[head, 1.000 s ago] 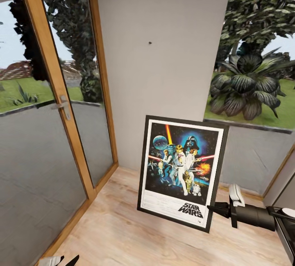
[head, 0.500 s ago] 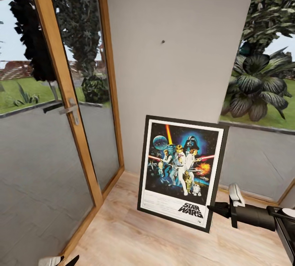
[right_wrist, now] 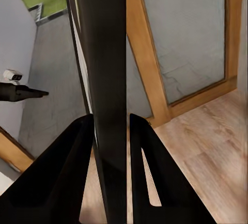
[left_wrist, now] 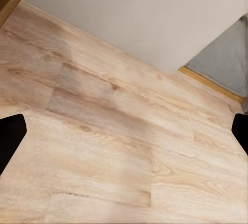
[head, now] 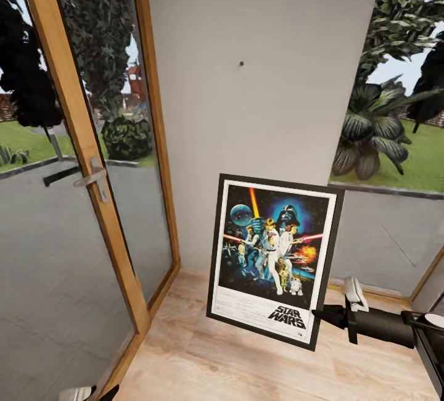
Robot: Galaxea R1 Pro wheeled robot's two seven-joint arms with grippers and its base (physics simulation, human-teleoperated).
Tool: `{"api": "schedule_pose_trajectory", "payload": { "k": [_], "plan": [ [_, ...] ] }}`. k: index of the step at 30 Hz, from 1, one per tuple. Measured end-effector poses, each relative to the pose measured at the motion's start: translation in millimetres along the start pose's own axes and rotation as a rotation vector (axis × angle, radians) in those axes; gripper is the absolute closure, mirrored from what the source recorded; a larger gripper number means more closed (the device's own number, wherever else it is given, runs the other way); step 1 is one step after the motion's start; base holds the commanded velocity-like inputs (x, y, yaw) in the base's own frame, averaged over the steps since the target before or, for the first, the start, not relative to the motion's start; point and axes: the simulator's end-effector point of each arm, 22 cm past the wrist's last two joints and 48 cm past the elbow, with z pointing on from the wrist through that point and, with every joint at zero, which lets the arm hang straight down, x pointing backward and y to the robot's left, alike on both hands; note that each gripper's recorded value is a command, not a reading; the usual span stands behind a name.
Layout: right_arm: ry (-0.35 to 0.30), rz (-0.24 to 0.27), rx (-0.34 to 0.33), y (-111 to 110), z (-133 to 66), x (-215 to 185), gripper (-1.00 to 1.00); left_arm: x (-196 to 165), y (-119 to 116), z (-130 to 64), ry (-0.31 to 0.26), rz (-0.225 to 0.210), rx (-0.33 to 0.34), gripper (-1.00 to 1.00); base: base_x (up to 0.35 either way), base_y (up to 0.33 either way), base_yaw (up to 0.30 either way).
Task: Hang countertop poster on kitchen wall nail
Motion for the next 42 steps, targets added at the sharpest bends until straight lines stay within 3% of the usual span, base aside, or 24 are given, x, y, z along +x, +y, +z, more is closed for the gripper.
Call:
{"api": "schedule_pose_trajectory", "payload": {
  "k": [22, 32, 42],
  "plan": [
    [-0.009, -0.015, 0.001, 3.1, -2.2, -6.8, 1.00, -7.2, -2.5, 0.2, -0.016, 0.007, 0.005, -1.00, 0.017, 0.042, -0.267],
    [-0.010, -0.017, 0.002, 3.2, -2.7, -7.7, 1.00, -7.9, -2.8, 0.1, -0.017, 0.008, 0.006, -1.00, 0.059, 0.247, -0.064],
    [-0.011, -0.018, 0.002, 3.4, -2.9, -8.3, 1.00, -8.3, -2.9, 0.1, -0.018, 0.008, 0.006, -1.00, 0.014, 0.046, -0.128]
  ]
}}
